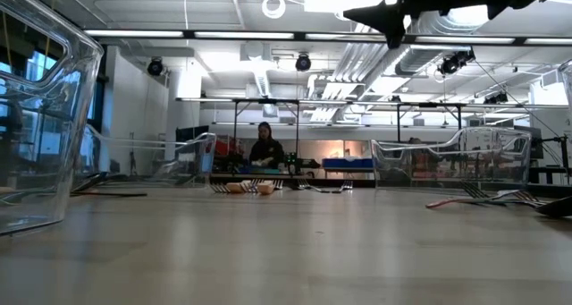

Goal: Sort silverware by color (type)
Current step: Put the light orange fork into the bottom left transparent bin

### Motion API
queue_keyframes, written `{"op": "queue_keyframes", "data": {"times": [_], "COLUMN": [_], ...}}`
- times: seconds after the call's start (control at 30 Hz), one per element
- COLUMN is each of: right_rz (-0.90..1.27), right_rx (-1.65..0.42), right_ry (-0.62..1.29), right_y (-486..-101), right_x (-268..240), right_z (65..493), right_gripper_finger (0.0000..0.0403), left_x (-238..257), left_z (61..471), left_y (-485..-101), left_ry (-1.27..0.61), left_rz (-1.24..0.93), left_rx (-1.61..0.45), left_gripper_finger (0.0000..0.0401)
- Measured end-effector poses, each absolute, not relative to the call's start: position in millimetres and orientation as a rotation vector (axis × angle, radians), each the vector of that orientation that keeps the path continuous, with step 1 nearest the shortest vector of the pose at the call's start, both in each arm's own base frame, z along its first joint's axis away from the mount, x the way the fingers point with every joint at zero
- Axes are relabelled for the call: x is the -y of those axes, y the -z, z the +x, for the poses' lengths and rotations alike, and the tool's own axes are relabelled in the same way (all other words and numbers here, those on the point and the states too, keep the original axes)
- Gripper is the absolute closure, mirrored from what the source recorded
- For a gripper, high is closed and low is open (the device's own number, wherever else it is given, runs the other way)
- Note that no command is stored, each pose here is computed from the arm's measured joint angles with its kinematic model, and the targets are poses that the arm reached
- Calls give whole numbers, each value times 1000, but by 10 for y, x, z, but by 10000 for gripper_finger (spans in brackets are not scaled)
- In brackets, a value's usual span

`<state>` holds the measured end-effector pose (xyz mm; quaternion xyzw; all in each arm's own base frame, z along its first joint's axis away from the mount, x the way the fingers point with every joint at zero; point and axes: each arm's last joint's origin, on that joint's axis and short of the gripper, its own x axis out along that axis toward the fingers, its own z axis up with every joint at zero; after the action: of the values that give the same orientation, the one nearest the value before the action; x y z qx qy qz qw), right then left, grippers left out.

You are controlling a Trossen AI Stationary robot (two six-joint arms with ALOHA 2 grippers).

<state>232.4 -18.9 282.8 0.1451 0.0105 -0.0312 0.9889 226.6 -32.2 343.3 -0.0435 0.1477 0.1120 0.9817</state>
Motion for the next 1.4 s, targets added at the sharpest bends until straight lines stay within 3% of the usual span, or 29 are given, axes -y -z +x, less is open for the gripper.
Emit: {"op": "queue_keyframes", "data": {"times": [0.37, 0.53, 0.73, 1.4], "right_rz": [285, 285, 279, 266], "right_rx": [98, 103, 102, 93], "right_ry": [45, 44, 45, 47], "right_y": [-2946, -2950, -2949, -2941], "right_x": [189, 189, 189, 189], "right_z": [2320, 2319, 2319, 2320], "right_gripper_finger": [153, 153, 153, 153], "left_x": [-139, -146, -146, -161], "left_z": [2560, 2526, 2501, 2498], "left_y": [-3412, -3133, -2858, -2913], "left_ry": [-103, -88, -92, -100], "left_rz": [-102, -208, -226, -234], "left_rx": [-123, 40, 16, 72], "left_gripper_finger": [225, 225, 225, 225]}}
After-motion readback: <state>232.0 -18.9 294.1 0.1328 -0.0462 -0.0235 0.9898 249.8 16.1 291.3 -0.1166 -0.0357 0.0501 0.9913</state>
